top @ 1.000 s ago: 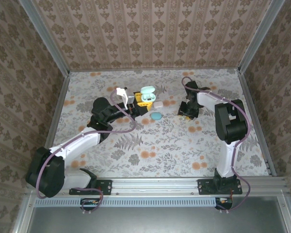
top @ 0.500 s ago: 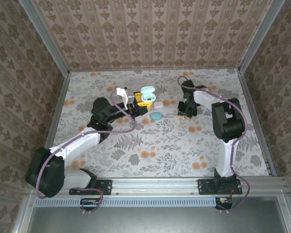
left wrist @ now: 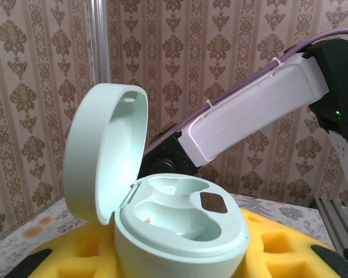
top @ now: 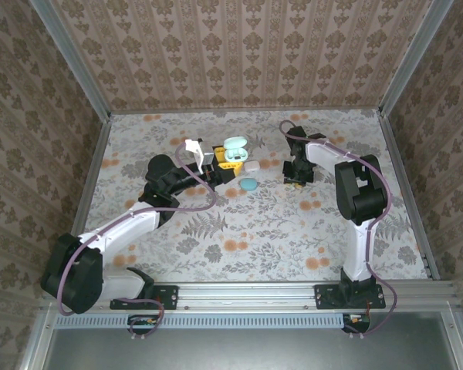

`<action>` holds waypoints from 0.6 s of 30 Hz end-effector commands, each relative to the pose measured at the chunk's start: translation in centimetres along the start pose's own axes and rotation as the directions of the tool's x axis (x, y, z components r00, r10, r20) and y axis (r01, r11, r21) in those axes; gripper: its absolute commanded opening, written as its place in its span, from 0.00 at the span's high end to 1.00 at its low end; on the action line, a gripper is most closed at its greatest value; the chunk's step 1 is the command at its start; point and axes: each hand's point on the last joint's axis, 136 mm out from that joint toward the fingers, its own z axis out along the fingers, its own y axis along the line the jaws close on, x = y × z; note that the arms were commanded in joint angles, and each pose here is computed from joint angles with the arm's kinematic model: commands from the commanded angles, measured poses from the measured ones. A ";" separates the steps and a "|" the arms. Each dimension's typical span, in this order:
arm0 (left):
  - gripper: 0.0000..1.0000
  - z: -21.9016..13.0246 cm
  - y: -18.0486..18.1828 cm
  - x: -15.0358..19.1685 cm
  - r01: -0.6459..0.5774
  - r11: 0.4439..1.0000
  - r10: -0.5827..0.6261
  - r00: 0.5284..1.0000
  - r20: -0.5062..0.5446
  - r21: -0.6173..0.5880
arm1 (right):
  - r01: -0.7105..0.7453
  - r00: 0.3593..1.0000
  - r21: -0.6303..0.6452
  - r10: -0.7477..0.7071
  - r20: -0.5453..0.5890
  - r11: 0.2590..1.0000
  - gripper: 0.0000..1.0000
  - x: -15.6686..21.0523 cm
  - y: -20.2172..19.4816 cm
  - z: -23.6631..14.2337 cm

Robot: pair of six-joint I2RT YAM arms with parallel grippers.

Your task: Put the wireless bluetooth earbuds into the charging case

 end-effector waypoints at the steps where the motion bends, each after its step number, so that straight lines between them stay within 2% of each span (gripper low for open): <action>1: 0.74 -0.5 0.1 -0.7 -0.033 0.999 0.033 0.999 0.018 -0.009 | 0.038 0.999 0.031 -0.037 -0.030 0.999 0.72 0.4 0.1 0.3; 10: 0.74 -0.5 0.0 -0.6 -0.031 0.999 0.031 0.999 0.016 -0.009 | 0.039 0.999 0.046 -0.038 -0.027 0.998 0.69 0.4 0.0 0.3; 18: 0.74 -0.5 0.0 -0.5 -0.031 0.999 0.031 0.999 0.015 -0.008 | 0.029 0.999 0.072 -0.028 -0.015 0.997 0.72 0.1 -0.3 0.2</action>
